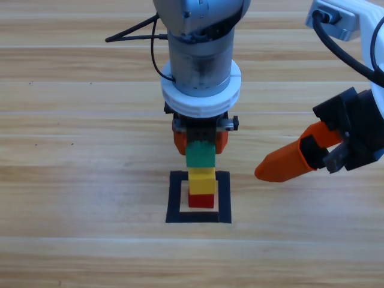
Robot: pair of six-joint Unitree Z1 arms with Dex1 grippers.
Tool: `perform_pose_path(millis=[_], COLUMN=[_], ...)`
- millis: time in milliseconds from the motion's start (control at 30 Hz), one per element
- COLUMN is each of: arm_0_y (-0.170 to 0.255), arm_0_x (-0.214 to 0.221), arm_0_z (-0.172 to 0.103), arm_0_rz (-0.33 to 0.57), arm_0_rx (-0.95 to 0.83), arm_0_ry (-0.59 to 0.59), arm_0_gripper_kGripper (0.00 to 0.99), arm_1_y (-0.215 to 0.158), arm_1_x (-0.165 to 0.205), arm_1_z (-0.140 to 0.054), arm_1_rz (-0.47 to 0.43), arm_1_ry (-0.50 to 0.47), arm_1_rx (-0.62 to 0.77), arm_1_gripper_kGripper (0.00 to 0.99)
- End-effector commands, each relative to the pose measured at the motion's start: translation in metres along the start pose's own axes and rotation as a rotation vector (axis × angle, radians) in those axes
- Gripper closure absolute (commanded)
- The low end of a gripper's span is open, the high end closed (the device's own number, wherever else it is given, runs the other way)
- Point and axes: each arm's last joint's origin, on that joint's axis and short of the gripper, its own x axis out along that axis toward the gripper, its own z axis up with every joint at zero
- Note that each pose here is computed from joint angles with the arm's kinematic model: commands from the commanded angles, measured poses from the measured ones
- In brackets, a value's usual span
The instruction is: Stack the blocks in the rectangular block: red at the bottom, yellow in the middle, green on top
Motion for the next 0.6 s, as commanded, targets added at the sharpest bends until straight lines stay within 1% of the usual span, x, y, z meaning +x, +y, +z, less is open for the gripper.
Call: perform_pose_path(millis=[33,600], arm_0_y=[-0.0119,-0.0148], arm_0_x=[0.0345,0.041], arm_0_z=[-0.0087,-0.0081], arm_0_rz=[0.077,0.08], arm_0_rx=[0.03,0.035], arm_0_ry=[0.039,0.048], arm_0_gripper_kGripper=[0.99,0.99], arm_1_y=[-0.0033,-0.0035], arm_1_x=[-0.0124,-0.0122], arm_1_z=[-0.0072,-0.0077], arm_1_rz=[0.004,0.004], arm_1_ry=[-0.035,-0.034], arm_1_rx=[-0.005,-0.005], arm_1_gripper_kGripper=[0.001,0.001])
